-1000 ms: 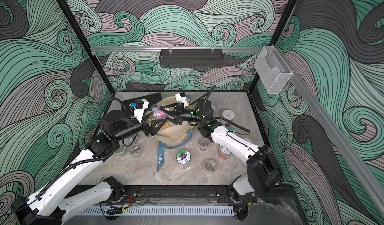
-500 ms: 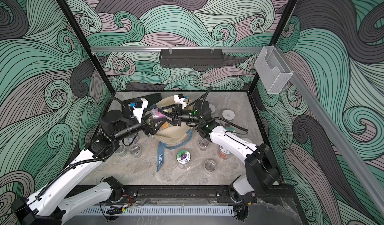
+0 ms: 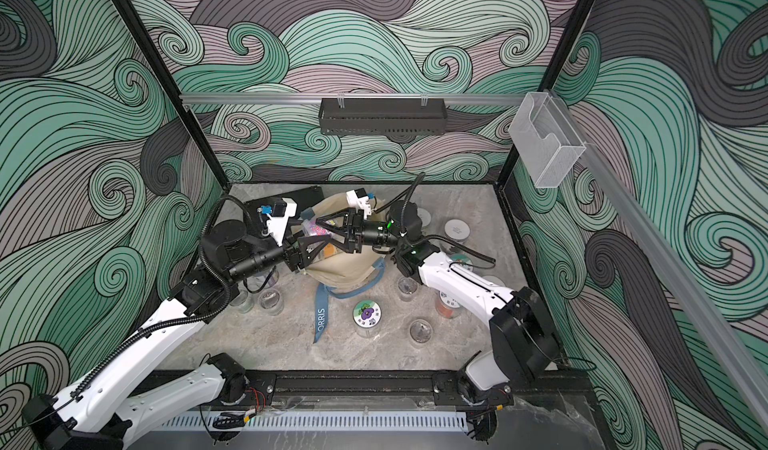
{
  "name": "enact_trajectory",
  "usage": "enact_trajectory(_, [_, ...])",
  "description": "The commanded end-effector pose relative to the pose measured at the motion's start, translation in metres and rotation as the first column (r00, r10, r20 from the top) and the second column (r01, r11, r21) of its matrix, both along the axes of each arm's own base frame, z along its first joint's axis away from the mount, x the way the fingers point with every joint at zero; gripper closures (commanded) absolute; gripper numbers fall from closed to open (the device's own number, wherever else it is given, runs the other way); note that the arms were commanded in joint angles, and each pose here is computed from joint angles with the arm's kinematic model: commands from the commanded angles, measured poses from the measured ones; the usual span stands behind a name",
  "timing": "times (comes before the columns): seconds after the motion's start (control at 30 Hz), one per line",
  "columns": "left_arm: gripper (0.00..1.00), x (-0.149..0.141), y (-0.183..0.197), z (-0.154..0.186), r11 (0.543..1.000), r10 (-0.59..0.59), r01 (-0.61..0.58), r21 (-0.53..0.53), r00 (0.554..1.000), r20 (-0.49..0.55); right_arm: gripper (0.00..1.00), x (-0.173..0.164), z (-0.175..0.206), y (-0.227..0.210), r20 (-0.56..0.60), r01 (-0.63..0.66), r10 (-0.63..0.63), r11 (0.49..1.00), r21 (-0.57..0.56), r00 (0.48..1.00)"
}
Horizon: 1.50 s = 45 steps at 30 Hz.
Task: Take out the seed jars from the canvas bag
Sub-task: Place the seed jar at the center of the board.
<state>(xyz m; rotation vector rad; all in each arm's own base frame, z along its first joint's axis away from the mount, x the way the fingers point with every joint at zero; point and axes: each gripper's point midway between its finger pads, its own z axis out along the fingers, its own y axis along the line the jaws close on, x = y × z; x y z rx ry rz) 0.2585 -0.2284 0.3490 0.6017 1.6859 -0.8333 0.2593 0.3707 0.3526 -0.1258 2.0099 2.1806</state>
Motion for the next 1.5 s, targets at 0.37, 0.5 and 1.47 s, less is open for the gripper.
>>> enact_trajectory(0.37, [0.39, -0.024, 0.037, -0.026, 0.984, 0.140, -0.112, 0.139, 0.967, -0.213, 0.02, 0.021, -0.050, -0.081, 0.201, 0.329, -0.271, 0.872, -0.363, 0.941])
enact_trajectory(0.5, [0.39, -0.038, 0.064, -0.051, 0.959, 0.266, -0.213, 0.186, 0.905, -0.333, 0.01, 0.022, -0.051, -0.101, 0.229, 0.367, -0.296, 0.844, -0.391, 0.927])
enact_trajectory(1.47, [0.36, -0.128, 0.117, -0.231, 0.795, 0.604, -0.118, 0.595, 0.246, -0.758, 0.01, 0.019, -0.063, -0.137, 0.241, 0.385, -0.313, 0.843, -0.375, 0.919])
